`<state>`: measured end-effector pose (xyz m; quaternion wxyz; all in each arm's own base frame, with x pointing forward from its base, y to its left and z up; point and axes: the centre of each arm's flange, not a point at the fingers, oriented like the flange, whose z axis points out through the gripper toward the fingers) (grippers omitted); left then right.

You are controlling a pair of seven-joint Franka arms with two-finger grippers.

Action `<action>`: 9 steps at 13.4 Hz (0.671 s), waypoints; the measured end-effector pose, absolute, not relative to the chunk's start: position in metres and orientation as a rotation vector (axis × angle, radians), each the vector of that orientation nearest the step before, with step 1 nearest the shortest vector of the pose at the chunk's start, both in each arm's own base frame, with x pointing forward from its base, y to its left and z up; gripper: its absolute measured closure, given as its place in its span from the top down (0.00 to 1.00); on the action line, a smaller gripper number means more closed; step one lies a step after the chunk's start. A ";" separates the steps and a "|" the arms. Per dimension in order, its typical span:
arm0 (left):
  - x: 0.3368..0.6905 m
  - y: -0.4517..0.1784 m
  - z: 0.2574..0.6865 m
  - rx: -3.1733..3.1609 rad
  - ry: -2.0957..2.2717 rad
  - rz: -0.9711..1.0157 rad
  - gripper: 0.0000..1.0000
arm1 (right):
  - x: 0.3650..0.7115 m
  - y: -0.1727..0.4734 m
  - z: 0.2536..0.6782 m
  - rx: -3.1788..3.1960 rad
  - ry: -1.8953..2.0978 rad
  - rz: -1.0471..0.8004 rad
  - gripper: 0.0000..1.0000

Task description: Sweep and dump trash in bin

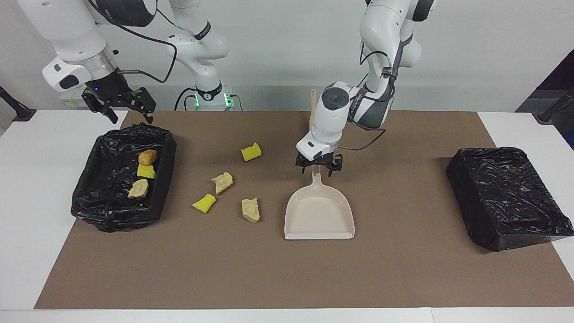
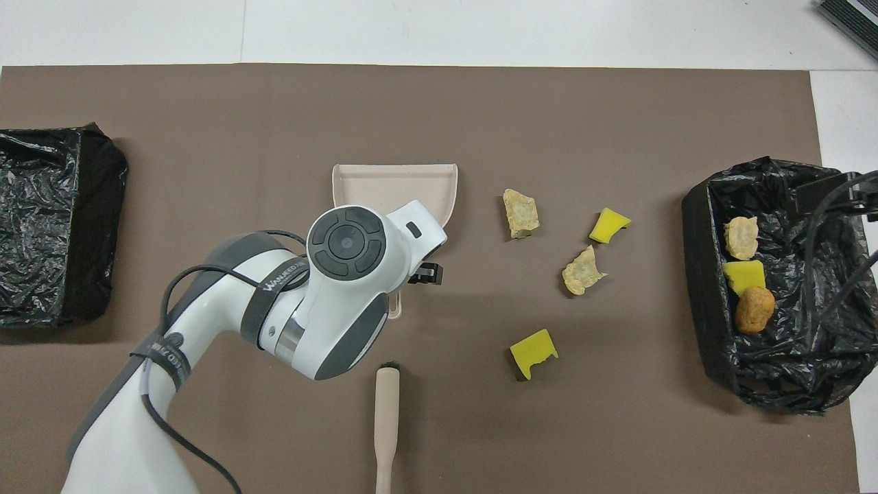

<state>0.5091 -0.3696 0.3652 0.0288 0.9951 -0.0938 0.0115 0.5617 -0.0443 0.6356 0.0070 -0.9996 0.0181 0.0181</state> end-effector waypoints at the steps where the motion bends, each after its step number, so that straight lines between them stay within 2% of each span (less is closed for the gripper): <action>1: 0.508 -0.370 0.365 3.071 -0.291 0.032 0.81 | 0.560 -0.046 0.635 -3.126 0.062 0.068 1.00; 2: 0.508 -0.370 0.364 3.072 -0.293 0.029 0.62 | 0.559 -0.049 0.635 -3.126 0.070 0.075 1.00; 5: 0.507 -0.369 0.363 3.076 -0.304 0.019 0.33 | 0.557 -0.058 0.635 -3.132 0.092 0.092 1.00; 9: 0.511 -0.355 0.369 3.069 -0.532 -0.012 0.33 | 0.556 -0.064 0.635 -3.133 0.109 0.093 1.00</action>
